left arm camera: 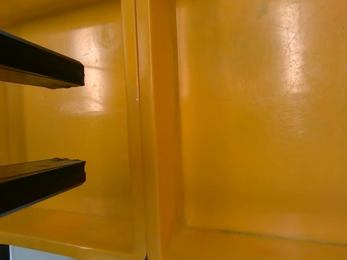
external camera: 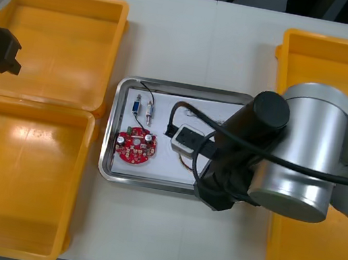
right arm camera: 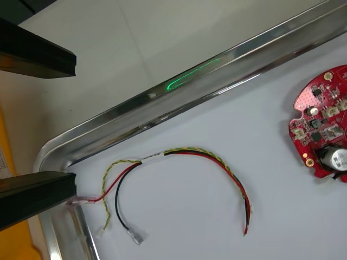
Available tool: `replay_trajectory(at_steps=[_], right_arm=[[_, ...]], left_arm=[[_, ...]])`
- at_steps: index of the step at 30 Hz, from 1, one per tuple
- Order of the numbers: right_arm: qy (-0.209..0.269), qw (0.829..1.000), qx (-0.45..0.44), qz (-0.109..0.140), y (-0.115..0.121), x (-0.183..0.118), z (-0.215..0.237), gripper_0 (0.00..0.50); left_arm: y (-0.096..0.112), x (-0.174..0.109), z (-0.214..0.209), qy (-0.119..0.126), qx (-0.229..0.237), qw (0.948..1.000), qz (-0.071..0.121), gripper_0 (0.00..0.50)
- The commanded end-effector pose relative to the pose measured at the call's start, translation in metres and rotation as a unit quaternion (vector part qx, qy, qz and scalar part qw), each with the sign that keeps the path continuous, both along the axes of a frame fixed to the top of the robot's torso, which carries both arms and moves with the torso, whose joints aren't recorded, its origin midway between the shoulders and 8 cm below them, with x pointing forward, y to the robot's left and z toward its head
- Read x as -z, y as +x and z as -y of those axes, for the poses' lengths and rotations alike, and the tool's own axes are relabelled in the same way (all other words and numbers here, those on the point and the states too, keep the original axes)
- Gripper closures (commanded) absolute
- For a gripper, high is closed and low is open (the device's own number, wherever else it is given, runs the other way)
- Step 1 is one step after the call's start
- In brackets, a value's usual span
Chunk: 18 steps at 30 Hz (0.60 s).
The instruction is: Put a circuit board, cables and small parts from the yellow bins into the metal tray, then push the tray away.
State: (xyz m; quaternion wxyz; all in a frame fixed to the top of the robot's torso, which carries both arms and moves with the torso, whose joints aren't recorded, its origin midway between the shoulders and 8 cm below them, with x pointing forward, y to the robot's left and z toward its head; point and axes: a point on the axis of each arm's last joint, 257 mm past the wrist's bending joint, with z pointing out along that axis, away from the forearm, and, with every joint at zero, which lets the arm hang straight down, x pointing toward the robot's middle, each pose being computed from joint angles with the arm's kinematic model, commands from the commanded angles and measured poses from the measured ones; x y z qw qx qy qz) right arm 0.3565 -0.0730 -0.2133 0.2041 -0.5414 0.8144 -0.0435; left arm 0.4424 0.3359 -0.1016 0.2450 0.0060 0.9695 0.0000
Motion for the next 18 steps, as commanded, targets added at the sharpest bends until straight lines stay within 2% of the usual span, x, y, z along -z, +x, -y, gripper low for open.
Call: replay_trajectory(at_steps=[1,3,7,11,14,18], right_arm=[[-0.024,0.998,-0.048,0.023,0.008,0.0,-0.013,0.0],[-0.03,0.998,-0.055,0.027,0.009,0.004,-0.018,0.0],[-0.048,0.994,-0.081,0.047,0.012,0.01,-0.026,0.0],[-0.061,0.989,-0.117,0.071,0.011,0.018,-0.039,0.0],[-0.06,0.988,-0.121,0.076,0.01,0.024,-0.045,0.0],[-0.051,0.988,-0.127,0.071,0.013,0.033,-0.055,0.0]], left_arm=[[-0.003,-0.005,-0.005,0.031,0.037,0.9988,0.009,0.114],[-0.003,-0.005,-0.005,0.031,0.038,0.9988,0.009,0.111],[-0.003,-0.005,-0.005,0.032,0.037,0.9988,0.009,0.042],[-0.003,-0.005,-0.005,0.032,0.038,0.9987,0.009,0.032],[-0.003,-0.006,-0.004,0.033,0.039,0.9986,0.011,0.002],[-0.003,-0.005,-0.004,0.033,0.04,0.9986,0.01,0.0]])
